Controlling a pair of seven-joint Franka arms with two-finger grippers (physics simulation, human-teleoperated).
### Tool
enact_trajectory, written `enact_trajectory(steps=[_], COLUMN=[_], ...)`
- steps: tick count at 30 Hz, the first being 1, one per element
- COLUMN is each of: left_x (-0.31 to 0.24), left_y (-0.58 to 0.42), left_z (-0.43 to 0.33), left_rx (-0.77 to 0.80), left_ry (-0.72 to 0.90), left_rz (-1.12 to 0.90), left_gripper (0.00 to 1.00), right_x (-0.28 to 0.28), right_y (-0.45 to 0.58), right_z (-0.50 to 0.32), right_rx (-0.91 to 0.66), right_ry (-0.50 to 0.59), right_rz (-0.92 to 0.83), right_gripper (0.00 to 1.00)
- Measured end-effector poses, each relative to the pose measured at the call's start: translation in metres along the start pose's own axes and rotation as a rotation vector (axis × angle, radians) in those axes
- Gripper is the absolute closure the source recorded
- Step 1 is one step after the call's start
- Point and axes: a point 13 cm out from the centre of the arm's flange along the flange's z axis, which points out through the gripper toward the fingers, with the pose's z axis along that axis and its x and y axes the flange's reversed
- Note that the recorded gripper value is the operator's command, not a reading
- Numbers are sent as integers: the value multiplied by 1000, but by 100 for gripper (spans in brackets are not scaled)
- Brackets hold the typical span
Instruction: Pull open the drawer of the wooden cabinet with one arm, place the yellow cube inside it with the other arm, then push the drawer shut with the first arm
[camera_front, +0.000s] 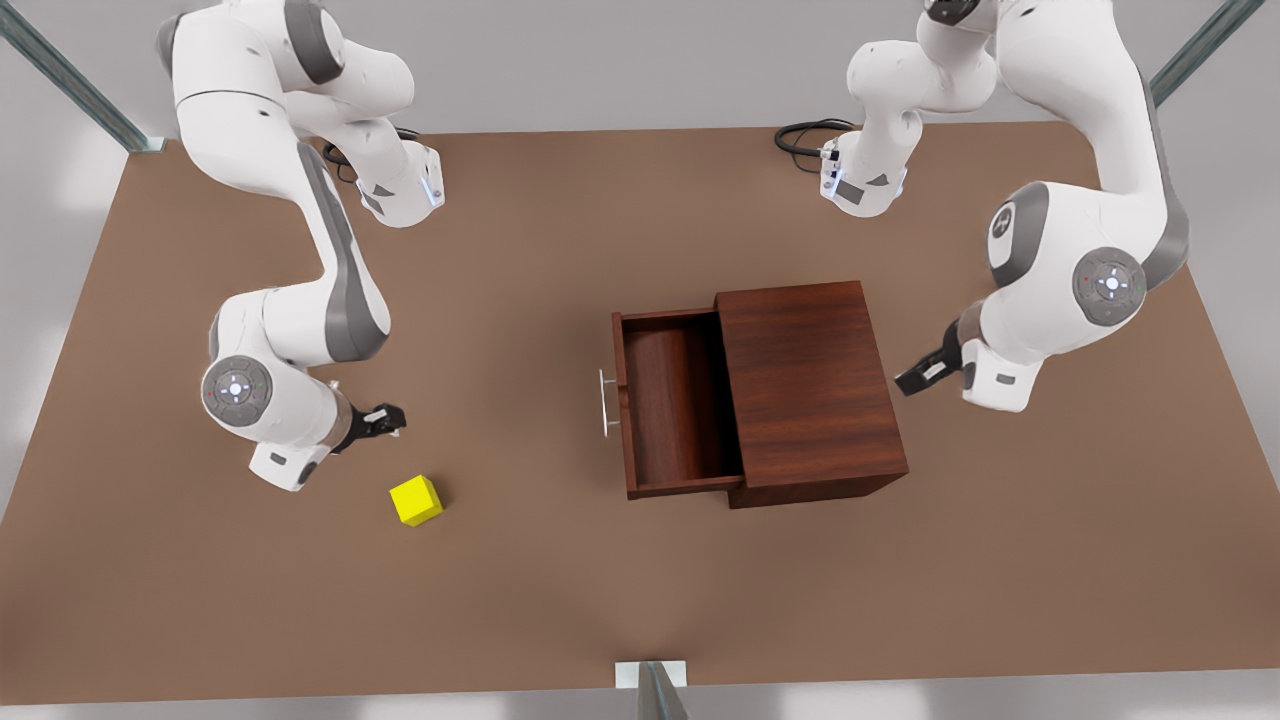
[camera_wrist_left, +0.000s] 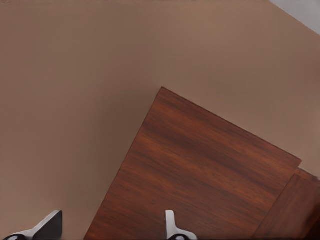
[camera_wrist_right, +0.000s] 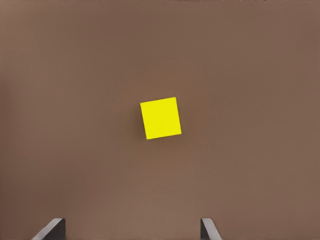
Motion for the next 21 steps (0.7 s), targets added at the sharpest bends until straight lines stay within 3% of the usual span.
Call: enact_trajectory(steps=[6,12,21], left_x=[-5,-22,-37], left_y=[-25,4,19], left_z=[-35,-48,-75], left_rx=[86,54,52], left_ry=[-84,-115,-161], left_rz=[215,295,385], left_gripper=[0,0,0], right_x=[-31,-45,-71], right_y=[-2,-7,-10], right_z=[30,91,110], right_rx=[-14,-72,-134], right_ry=[-47,-64,-147], right_rz=[369,707,1036], right_gripper=[0,0,0])
